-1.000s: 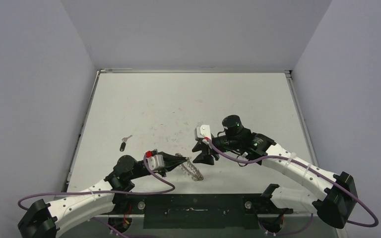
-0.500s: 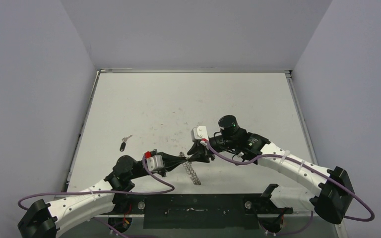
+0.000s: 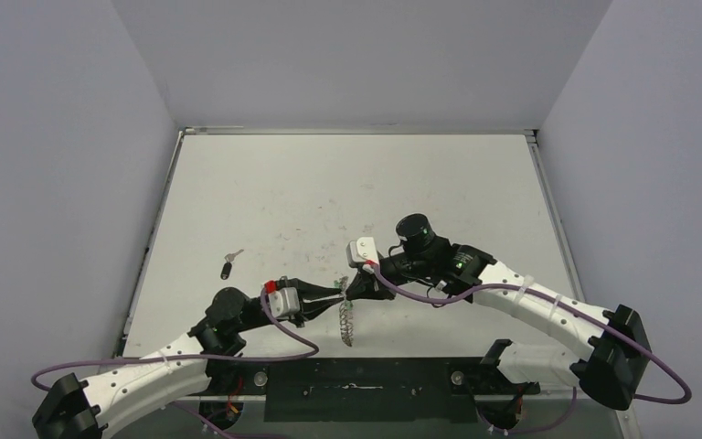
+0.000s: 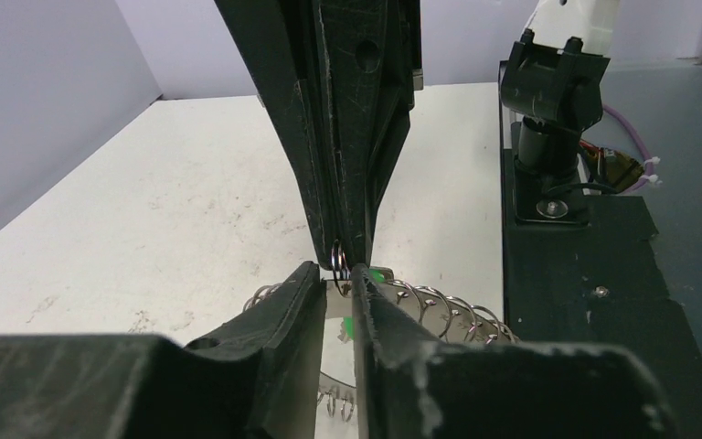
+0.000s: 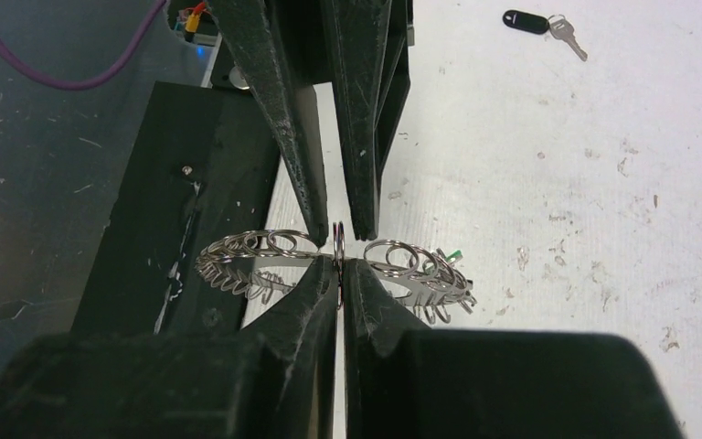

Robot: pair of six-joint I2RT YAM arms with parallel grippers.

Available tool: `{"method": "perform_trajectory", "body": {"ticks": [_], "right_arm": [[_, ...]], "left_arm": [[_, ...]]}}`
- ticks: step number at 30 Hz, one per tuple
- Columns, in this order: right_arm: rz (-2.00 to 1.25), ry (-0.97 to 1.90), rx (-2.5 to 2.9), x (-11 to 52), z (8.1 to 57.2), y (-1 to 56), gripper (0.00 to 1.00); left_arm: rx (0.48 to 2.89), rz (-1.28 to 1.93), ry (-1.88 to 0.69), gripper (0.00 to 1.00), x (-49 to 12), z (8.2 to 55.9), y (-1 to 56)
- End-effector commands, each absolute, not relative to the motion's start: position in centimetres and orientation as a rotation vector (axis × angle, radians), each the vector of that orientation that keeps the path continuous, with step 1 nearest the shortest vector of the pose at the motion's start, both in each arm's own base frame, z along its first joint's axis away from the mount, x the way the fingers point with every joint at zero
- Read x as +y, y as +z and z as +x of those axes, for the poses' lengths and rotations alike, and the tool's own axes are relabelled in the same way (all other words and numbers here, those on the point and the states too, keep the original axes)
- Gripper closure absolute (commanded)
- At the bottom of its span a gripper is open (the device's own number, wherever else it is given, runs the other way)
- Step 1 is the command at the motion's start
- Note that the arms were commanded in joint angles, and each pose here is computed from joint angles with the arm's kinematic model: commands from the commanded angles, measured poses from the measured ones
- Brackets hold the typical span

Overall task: Put the keys on the keyring
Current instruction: Adjust the key on the keyring.

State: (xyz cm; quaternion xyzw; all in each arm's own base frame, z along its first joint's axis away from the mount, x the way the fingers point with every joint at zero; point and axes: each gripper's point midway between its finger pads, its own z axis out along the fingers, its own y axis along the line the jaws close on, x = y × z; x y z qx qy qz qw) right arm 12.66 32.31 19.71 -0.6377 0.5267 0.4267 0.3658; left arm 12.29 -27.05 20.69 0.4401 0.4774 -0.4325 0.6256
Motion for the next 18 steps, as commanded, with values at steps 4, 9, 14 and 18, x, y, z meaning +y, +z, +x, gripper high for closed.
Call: {"method": "perform_trajectory", "body": {"ticks": [4,9,14,18], "right_arm": [[-1.673,0.972,1.504,31.8,13.4,21.7,1.0],[-1.703,0.893,1.689,31.4,13.8,21.2,1.0],[-1.7,0.771,1.851,30.9,14.5,20.8,1.0],[-1.703,0.751,1.898,31.1,14.6,21.1,1.0]], "left_arm": [[1.103,1.016,-0.899,0.64,-26.1,12.9,23.3],[1.179,1.07,-0.848,0.6,-25.6,13.1,22.3],[1.224,1.115,-0.831,0.6,-25.7,13.2,21.8],[1.242,1.139,-0.834,0.6,-26.2,13.3,21.5]]}}
